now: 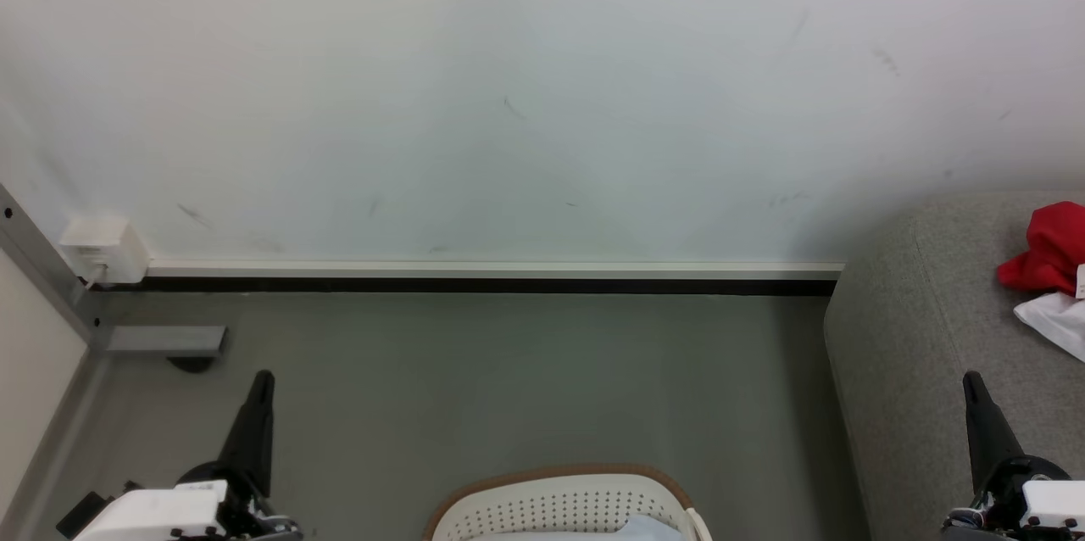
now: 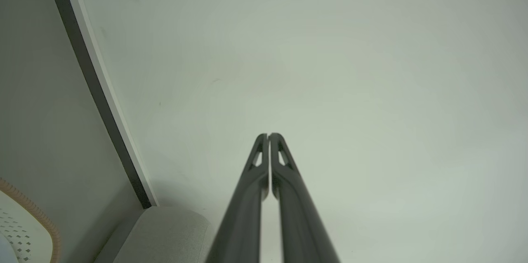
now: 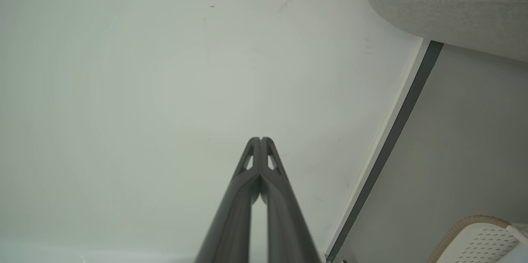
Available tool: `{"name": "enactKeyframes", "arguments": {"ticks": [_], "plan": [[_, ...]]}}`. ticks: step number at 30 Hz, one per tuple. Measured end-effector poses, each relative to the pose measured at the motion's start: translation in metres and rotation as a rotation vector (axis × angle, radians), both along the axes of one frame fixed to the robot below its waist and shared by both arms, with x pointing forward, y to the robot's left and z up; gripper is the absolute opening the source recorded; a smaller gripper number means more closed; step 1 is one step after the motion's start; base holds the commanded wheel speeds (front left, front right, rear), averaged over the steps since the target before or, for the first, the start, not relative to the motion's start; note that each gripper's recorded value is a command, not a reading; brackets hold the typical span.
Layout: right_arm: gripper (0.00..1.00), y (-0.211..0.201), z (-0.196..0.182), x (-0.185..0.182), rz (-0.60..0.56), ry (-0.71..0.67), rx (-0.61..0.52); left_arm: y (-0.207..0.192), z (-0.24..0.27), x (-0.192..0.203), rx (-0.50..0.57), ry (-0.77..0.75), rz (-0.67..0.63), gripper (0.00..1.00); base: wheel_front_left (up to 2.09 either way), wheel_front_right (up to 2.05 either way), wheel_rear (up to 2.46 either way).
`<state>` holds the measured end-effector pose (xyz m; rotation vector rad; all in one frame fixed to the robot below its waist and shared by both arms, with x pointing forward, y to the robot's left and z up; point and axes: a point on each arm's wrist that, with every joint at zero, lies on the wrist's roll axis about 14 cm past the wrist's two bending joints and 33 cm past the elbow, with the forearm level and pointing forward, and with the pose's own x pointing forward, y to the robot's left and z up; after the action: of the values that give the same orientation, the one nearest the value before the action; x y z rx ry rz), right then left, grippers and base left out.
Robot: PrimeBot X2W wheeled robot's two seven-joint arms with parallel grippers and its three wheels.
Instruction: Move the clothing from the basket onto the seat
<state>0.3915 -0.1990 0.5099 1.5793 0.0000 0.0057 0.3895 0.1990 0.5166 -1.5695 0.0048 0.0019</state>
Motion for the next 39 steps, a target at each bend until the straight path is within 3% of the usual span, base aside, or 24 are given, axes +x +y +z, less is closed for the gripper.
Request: {"name": "enactKeyframes", "arguments": {"ticks": [39], "plan": [[0.0, -0.0004, 0.0006, 0.0002, 0.0, -0.001, -0.005, 0.0, 0.0, 0.0, 0.0, 0.0, 0.0, 0.0, 0.0, 0.0, 0.0]]}}
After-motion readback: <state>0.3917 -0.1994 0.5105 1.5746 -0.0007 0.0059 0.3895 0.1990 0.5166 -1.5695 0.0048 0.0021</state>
